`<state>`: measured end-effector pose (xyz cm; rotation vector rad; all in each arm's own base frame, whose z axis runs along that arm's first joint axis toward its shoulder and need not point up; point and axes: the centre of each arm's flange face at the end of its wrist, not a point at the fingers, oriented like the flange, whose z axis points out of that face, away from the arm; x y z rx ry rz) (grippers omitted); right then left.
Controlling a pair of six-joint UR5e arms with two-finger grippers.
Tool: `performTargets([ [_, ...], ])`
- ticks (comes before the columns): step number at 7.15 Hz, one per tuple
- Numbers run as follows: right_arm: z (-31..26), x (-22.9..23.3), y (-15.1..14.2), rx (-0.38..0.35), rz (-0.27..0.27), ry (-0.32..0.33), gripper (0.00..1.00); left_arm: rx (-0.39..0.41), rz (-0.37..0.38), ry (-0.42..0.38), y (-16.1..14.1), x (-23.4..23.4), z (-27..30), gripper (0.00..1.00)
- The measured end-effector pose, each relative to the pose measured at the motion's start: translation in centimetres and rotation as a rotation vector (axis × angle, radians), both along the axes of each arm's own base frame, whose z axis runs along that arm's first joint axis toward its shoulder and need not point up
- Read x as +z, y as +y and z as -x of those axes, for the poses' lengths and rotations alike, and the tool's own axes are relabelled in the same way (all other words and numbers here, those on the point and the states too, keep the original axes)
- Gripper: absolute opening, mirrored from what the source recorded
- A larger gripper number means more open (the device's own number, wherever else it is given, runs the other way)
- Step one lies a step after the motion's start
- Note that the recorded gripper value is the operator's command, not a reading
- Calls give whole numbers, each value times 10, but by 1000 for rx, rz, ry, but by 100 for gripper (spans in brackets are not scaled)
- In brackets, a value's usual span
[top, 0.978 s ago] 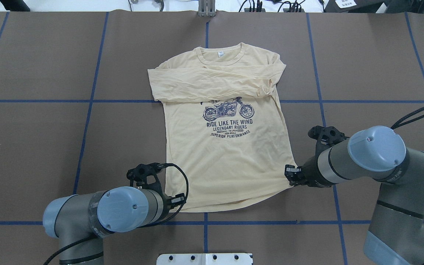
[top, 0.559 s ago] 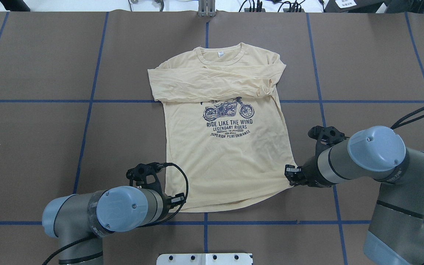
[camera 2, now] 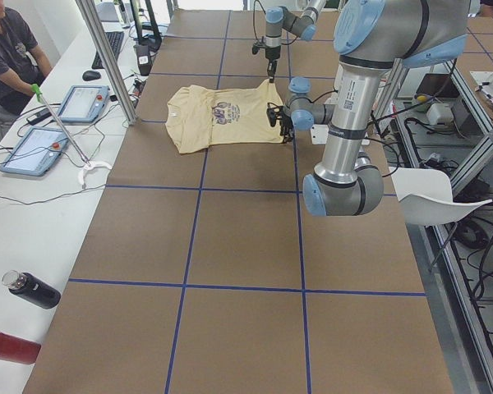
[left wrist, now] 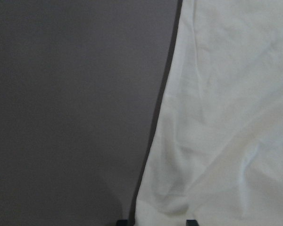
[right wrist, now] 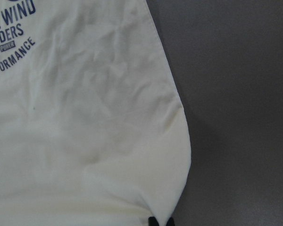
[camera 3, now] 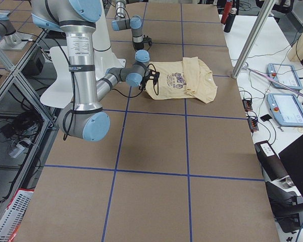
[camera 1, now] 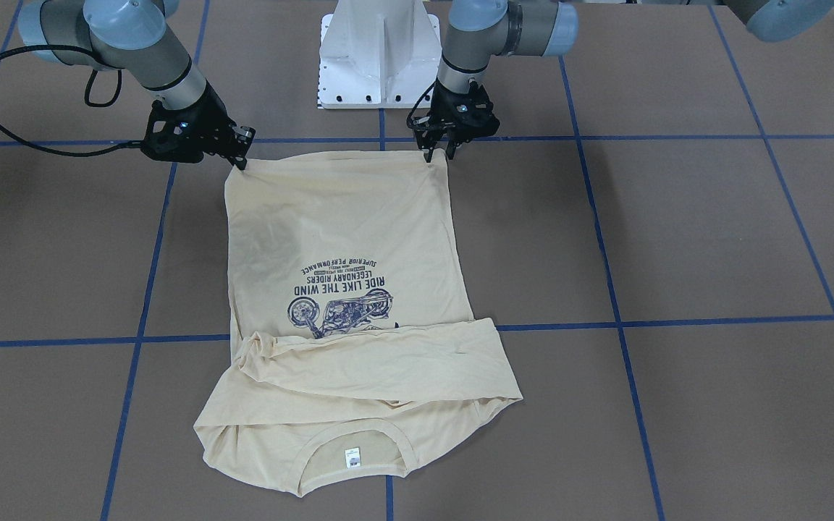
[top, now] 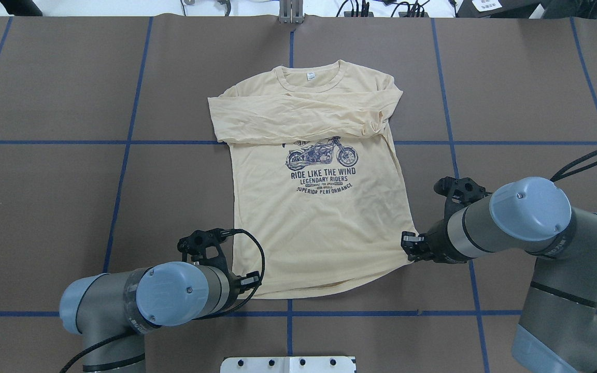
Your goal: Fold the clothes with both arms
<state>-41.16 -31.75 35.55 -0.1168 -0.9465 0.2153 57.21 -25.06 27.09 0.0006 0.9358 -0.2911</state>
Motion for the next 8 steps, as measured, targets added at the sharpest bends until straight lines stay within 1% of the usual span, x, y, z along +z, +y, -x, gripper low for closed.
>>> performTargets([
  [7, -6, 1, -5, 2, 13, -4, 0, -3, 7, -5, 0, 2, -1, 52],
  [8, -6, 1, -5, 2, 13, -4, 0, -3, 7, -4, 0, 2, -1, 49],
])
